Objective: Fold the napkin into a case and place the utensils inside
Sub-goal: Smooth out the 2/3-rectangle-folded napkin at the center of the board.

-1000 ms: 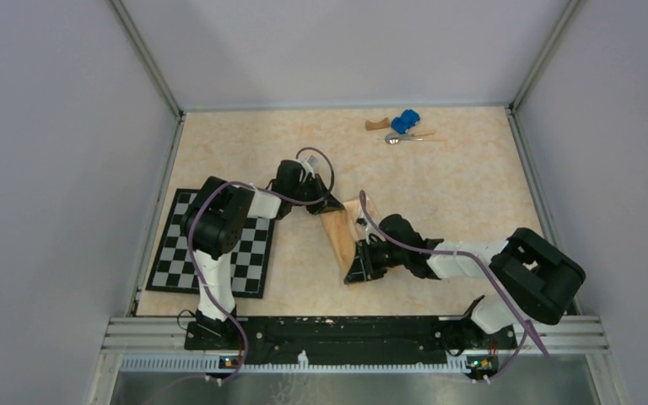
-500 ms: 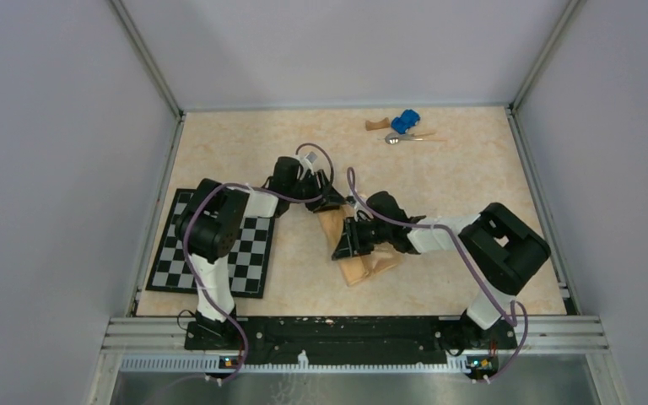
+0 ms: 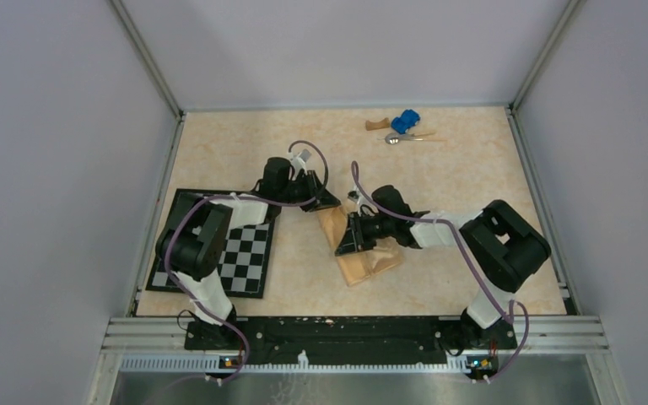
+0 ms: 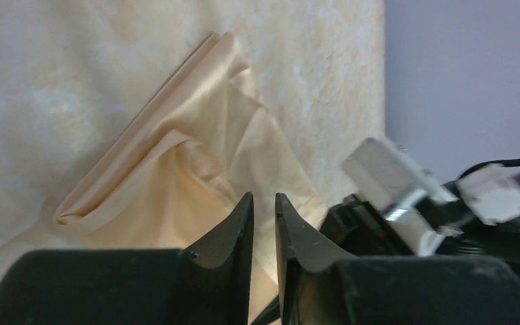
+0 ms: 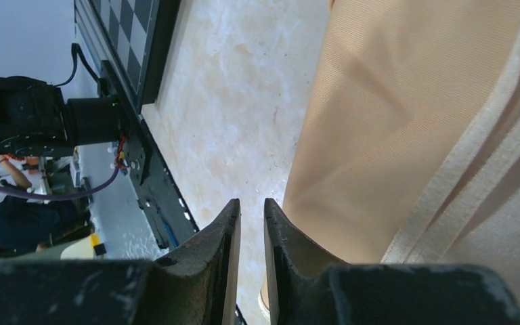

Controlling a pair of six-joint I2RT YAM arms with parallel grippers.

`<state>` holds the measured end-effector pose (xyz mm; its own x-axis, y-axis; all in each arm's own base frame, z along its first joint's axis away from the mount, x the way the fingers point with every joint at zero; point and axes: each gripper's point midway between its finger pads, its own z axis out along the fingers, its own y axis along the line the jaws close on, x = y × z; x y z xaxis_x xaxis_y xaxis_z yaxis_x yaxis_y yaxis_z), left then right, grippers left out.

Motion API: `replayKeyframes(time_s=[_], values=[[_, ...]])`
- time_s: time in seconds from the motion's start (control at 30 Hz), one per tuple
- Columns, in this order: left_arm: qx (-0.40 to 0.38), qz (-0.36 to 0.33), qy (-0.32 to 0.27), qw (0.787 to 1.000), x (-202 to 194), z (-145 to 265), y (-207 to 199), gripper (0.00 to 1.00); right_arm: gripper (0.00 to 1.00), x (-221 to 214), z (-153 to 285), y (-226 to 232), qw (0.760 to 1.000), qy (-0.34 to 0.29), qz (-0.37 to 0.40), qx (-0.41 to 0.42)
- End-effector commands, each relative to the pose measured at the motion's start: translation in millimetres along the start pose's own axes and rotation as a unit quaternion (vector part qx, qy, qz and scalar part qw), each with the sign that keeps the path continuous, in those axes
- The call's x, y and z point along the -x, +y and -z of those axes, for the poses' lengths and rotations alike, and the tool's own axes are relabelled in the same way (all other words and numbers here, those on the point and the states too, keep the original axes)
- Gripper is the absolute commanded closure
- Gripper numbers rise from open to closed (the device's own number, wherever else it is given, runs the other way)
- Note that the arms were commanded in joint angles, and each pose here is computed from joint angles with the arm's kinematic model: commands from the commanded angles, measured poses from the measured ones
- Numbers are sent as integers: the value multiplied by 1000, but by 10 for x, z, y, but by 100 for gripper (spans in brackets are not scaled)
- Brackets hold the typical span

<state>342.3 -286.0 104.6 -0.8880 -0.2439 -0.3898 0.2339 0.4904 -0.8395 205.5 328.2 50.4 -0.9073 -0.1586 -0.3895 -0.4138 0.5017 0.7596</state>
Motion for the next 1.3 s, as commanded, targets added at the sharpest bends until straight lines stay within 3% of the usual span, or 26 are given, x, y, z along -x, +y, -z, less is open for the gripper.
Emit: replayKeyframes(time_s=[0.0,0.33,0.73,1.0,1.27], values=[[0,22,8,1000,-106,-93,220,82,81,228,-60,188,998,-10,41,40],[44,54,3,998,-141,-213,645,91,78,163,-271,43,998,15,24,48],[105,88,20,990,-241,-191,1008,93,74,-544,69,-98,998,56,9,36],[100,66,23,992,-145,-207,932,91,68,-800,381,-48,999,43,-3,24],[40,1,31,999,38,-157,321,81,63,-335,730,-303,998,-31,-38,-46]])
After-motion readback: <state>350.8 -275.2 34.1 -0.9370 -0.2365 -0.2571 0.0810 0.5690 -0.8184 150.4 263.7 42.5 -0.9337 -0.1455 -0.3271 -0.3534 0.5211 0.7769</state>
